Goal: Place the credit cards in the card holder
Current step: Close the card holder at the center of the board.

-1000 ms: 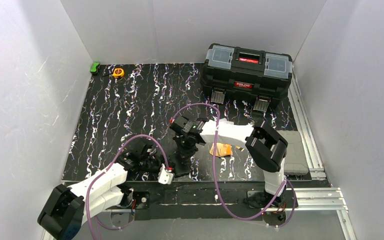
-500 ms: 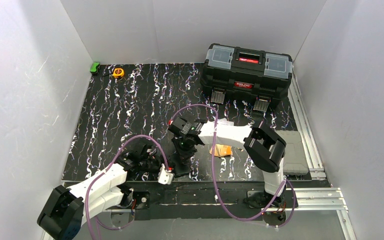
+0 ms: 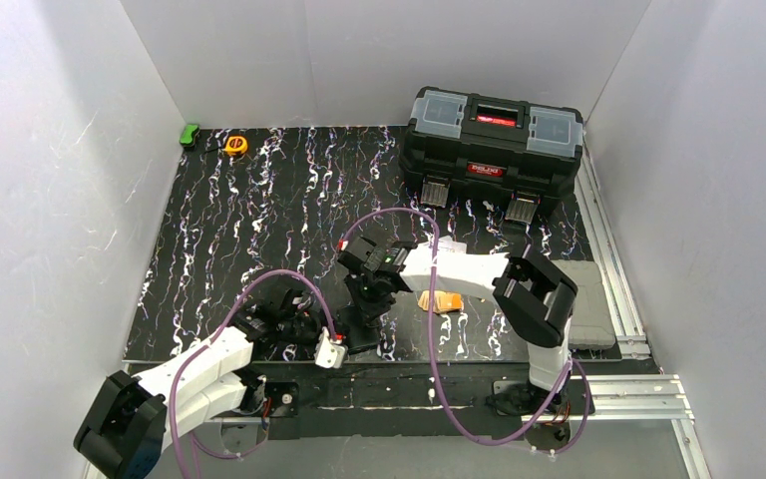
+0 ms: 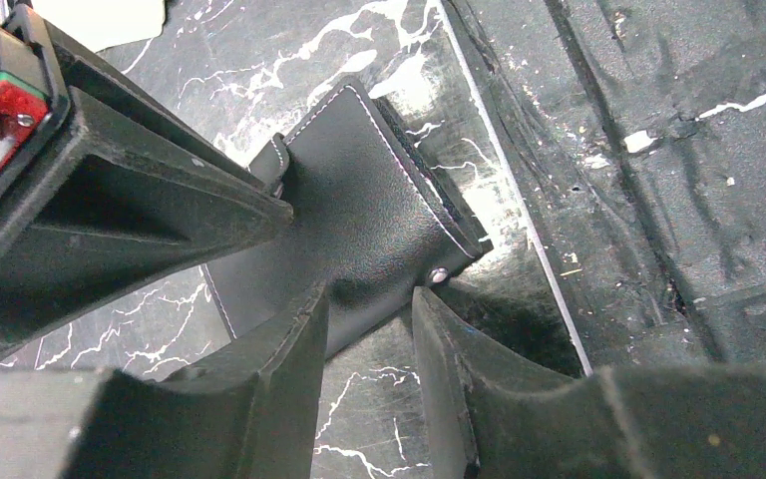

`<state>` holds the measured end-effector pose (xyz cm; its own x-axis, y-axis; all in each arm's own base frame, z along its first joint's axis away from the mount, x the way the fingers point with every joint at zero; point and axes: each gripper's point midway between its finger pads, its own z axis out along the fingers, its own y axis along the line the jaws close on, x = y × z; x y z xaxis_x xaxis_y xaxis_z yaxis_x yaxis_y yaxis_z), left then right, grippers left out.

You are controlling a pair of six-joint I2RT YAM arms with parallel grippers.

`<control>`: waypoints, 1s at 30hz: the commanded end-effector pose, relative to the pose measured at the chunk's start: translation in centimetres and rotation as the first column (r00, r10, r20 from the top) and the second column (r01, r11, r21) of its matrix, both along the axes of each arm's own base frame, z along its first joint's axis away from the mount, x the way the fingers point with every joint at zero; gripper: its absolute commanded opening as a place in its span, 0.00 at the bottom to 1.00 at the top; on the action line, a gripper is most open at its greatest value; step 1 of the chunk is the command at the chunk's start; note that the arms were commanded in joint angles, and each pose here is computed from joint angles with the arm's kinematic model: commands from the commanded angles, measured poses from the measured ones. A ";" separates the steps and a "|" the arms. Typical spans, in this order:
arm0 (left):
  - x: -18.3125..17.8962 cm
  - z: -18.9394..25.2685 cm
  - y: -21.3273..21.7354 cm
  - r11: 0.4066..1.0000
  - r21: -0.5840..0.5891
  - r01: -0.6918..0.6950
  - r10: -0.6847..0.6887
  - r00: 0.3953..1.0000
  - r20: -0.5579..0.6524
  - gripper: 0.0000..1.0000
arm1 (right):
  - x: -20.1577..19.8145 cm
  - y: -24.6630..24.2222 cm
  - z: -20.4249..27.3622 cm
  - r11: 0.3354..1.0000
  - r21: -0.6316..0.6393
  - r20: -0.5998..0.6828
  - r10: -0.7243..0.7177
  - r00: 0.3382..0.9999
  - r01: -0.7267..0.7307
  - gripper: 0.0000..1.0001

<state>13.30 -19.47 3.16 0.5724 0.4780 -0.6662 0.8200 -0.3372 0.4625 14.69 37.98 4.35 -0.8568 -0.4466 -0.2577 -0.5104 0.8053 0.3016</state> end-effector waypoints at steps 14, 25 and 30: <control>-0.8 0.1 0.0 1.000 -0.008 0.019 -0.019 0.999 -0.027 0.35 | 0.2 -0.4 2.6 0.998 -0.055 0.129 0.013 0.992 -0.006 0.38; -0.9 0.1 0.0 1.000 -0.008 0.016 -0.016 1.000 -0.023 0.34 | 0.4 -0.2 3.0 0.999 -0.053 0.151 0.003 0.989 0.006 0.14; -1.0 -0.1 0.2 1.000 -0.003 0.021 -0.021 1.000 -0.020 0.34 | 0.4 -0.2 3.0 0.999 -0.052 0.150 -0.002 0.989 0.010 0.01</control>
